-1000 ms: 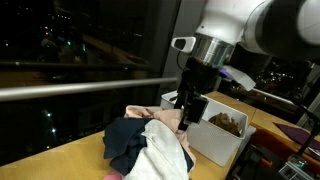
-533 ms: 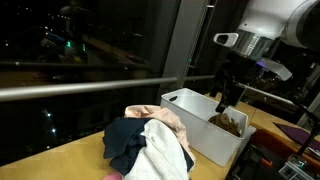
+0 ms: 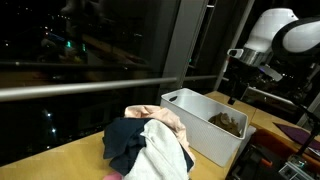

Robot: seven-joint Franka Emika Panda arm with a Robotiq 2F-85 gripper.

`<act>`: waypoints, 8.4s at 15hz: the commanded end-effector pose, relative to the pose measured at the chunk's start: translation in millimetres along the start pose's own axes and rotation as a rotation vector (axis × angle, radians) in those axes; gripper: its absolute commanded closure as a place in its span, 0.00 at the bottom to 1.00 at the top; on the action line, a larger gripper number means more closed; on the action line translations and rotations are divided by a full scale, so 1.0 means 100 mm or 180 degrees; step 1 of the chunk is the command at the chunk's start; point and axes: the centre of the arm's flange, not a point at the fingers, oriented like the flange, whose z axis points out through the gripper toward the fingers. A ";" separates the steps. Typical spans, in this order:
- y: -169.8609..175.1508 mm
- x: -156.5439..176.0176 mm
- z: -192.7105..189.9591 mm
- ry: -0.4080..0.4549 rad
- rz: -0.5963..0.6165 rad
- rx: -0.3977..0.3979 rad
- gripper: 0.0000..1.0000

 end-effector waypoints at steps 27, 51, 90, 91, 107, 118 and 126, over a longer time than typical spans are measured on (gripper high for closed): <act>0.49 -0.20 2.28 -0.1013 -0.0131 0.0474 0.00; -1.38 1.52 -0.66 -0.0204 -0.0810 -0.0410 0.98; -0.69 1.52 -0.73 -0.0085 -0.0872 -0.0375 0.00; -0.47 1.46 -0.78 -0.0080 -0.0874 -0.0350 0.00; 0.07 1.28 -1.03 0.0251 -0.1340 0.0207 0.00; 0.07 1.28 -1.03 0.0251 -0.1340 0.0208 0.00; 0.07 1.28 -1.03 0.0251 -0.1340 0.0208 0.00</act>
